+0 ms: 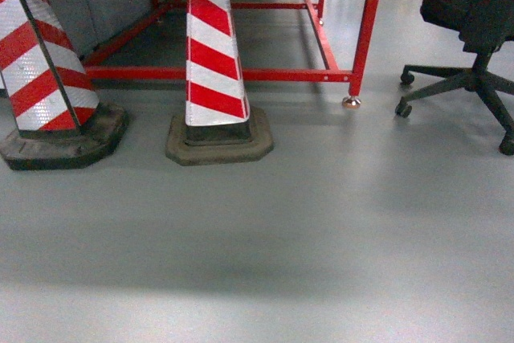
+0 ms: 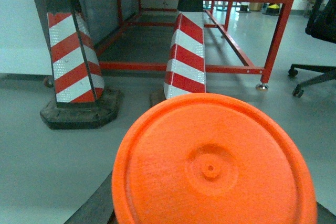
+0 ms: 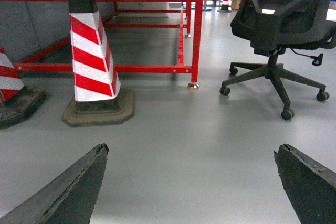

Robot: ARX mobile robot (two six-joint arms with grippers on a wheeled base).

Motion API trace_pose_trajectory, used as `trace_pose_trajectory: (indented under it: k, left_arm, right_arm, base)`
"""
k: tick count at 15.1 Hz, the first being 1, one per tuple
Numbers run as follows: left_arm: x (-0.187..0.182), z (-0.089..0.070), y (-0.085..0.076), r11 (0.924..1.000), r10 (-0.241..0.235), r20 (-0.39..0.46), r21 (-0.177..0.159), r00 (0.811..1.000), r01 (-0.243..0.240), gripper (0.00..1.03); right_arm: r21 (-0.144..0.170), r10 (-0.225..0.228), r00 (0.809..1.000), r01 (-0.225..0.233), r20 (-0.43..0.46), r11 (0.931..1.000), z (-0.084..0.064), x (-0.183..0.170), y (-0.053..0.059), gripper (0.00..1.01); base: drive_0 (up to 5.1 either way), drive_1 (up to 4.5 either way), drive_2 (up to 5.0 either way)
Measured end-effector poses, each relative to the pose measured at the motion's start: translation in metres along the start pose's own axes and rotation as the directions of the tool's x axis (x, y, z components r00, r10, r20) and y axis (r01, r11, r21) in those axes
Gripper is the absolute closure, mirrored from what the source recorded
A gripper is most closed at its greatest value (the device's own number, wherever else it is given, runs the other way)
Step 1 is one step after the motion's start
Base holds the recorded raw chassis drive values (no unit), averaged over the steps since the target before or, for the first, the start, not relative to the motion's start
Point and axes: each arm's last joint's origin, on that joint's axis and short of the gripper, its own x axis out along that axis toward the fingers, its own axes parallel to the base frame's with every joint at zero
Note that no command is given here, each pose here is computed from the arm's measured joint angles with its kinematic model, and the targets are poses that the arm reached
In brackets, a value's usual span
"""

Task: Pick capacitor and pack into box

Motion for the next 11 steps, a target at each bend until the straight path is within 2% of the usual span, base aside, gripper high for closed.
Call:
trace_pose_trajectory:
  k: [6,8,11]
  left_arm:
    - [0.0,0.0,0.0,1.0,0.002,0.0,0.0,1.0,-0.002,0.59]
    - [0.0,0.0,0.0,1.0,0.001,0.0,0.0,1.0,-0.001,0.59]
    - [0.0,0.0,0.0,1.0,0.001,0.0,0.0,1.0,-0.001,0.59]
  right_arm:
    - [0.0,0.0,1.0,0.0,-0.005,1.0,-0.0005,0.0,0.0,0.03]
    - [0.0,0.0,1.0,0.0,-0.005,1.0,-0.0004,0.0,0.0,0.03]
    - [0.0,0.0,1.0,0.0,-0.003,1.0,-0.0003,0.0,0.0,0.03]
  base:
    - [-4.9,2.53,2.5]
    - [0.0,0.0,0.0]
    - [-0.1,3.94,-4.1]
